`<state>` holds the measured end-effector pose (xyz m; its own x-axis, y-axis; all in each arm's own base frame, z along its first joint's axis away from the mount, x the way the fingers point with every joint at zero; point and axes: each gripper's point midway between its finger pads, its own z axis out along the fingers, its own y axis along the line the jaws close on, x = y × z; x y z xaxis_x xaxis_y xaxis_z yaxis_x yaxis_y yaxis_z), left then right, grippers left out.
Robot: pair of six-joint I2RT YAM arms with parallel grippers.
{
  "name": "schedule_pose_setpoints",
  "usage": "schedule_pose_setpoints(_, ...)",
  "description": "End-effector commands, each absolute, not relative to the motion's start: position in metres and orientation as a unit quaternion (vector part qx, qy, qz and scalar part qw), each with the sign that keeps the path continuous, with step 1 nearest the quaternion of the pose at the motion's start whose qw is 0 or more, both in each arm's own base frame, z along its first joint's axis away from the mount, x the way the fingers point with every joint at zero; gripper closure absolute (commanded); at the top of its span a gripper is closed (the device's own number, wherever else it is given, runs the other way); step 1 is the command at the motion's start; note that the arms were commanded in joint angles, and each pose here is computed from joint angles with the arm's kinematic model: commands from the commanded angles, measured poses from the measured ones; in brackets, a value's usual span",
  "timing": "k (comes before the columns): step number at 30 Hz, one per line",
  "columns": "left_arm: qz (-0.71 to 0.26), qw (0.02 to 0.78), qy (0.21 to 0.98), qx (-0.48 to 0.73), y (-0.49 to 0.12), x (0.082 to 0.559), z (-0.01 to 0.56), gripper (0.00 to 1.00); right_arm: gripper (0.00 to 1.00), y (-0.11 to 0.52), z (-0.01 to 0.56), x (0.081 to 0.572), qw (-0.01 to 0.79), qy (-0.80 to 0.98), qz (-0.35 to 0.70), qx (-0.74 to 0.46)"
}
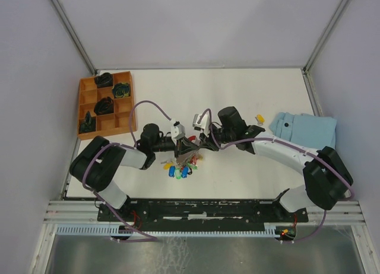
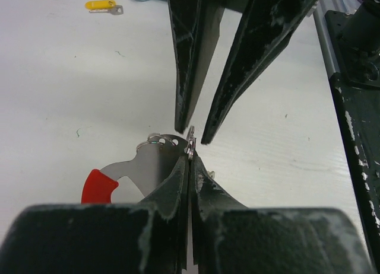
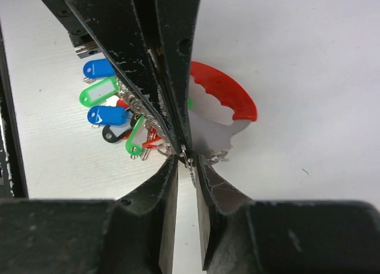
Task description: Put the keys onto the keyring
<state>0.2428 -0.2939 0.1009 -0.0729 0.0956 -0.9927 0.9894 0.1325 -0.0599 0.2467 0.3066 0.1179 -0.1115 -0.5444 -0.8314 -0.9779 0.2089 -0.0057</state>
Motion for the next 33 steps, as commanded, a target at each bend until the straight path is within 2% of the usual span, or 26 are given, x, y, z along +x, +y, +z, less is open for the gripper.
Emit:
schedule_pose_setpoints(1,-0.436,0.522,0.563,0.469,-0.293,0.252,0.116,0.97,0.72,0.299,0.155,0.264,0.432,0.692,0.262,-0.516)
schedule_pose_setpoints(7,-0.429,0.534,0.569,0.455,-0.29,0.253,0.12,0.97,0.65,0.282,0.151,0.268,0.451,0.72,0.232,-0.474)
schedule_pose_setpoints(17,-0.42,0.543,0.569,0.453,-0.286,0.252,0.122,0.97,0.65,0.295,0.126,0.268,0.42,0.734,0.261,-0.465)
schedule_pose_setpoints(27,-0.412,0.538,0.537,0.502,-0.288,0.239,0.119,0.97,0.66,0.304,0.115,0.276,0.409,0.746,0.28,-0.445)
schedule_pose_setpoints(33,-0.337,0.559,0.52,0.551,-0.289,0.233,0.109,0.97,0.73,0.302,0.113,0.282,0.393,0.766,0.297,-0.412)
